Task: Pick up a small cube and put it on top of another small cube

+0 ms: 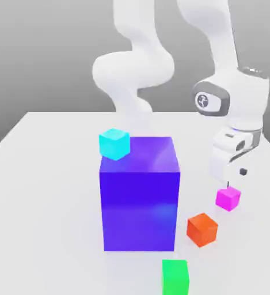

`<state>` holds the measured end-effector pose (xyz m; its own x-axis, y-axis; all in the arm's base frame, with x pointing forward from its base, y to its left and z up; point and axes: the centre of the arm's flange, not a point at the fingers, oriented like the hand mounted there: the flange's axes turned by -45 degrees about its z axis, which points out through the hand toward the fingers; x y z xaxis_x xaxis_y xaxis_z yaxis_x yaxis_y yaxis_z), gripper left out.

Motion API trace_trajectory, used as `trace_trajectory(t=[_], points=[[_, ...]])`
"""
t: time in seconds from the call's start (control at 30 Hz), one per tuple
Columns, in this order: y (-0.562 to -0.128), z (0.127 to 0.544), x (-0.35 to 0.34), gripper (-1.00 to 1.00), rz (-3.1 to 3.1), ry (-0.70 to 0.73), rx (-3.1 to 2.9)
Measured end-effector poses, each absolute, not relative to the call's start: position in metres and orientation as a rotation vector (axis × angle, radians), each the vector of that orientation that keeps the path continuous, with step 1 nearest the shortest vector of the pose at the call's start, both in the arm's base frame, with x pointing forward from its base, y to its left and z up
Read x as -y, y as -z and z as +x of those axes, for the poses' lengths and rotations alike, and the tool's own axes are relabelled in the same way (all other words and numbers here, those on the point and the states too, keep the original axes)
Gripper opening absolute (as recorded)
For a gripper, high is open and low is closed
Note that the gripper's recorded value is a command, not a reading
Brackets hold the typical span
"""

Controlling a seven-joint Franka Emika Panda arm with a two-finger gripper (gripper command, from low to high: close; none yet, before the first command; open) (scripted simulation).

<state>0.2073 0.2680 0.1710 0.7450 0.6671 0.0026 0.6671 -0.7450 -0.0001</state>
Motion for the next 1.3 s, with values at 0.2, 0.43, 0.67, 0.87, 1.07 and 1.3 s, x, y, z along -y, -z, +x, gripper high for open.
trace_trajectory(t=[0.2,0.43,0.67,0.87,1.07,1.3], points=[[-0.13,0.205,-0.266,-1.0,-2.933,-0.001,1.119],[-0.134,0.205,-0.267,-1.0,-2.933,0.001,1.12],[-0.187,0.203,-0.269,-1.0,-2.928,0.002,1.142],[-0.203,0.275,-0.252,-1.0,-2.91,-0.001,1.187],[-0.216,0.364,-0.197,-1.0,-2.914,-0.003,1.177],[-0.235,0.443,-0.121,-1.0,-2.88,-0.003,1.254]])
